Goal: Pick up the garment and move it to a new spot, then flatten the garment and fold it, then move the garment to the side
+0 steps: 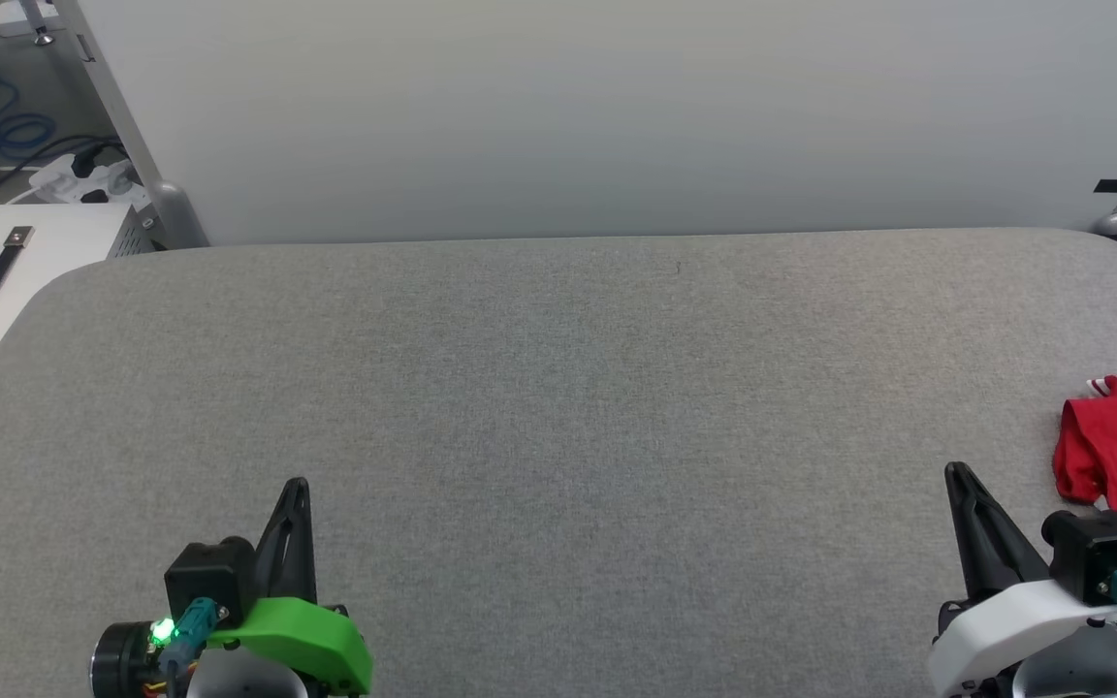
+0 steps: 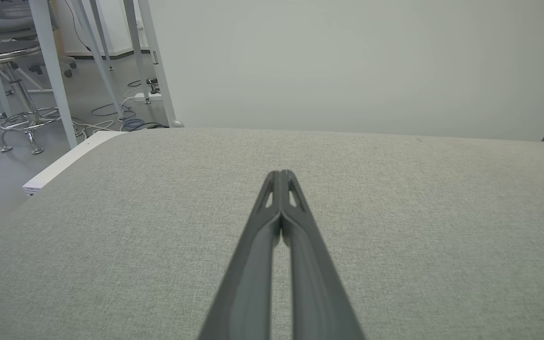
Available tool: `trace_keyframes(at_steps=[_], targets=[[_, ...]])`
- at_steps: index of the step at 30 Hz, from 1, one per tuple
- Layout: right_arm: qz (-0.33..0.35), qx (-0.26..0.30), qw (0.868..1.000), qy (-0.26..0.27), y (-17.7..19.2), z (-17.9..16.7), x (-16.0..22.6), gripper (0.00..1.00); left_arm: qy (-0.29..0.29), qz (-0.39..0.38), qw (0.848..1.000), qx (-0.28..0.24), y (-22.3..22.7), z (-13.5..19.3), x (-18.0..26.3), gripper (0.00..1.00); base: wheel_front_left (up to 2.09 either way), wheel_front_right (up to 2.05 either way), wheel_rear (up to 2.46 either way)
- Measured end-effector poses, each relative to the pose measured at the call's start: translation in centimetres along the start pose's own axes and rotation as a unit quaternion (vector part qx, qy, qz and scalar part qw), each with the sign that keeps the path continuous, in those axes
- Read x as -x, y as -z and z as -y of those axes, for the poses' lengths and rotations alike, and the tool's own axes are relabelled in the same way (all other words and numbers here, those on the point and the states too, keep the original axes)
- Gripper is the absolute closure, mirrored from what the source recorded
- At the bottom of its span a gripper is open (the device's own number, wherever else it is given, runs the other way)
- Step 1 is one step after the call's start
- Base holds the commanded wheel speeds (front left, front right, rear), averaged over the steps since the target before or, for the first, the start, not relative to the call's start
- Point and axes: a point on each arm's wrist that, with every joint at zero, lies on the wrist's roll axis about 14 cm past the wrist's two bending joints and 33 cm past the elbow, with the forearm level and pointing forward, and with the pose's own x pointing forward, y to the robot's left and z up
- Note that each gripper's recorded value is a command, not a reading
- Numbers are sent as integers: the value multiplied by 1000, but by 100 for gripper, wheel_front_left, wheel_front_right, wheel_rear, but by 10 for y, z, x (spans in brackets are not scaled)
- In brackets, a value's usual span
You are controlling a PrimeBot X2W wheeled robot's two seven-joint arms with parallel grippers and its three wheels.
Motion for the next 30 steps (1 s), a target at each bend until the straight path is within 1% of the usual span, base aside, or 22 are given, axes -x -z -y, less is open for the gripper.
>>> trace_keyframes(at_steps=[30], targets=[[-7, 2, 1000, -3, 8, -5, -7, 100, 1, -1, 1000, -17, -6, 3, -5, 100, 0, 0, 0]])
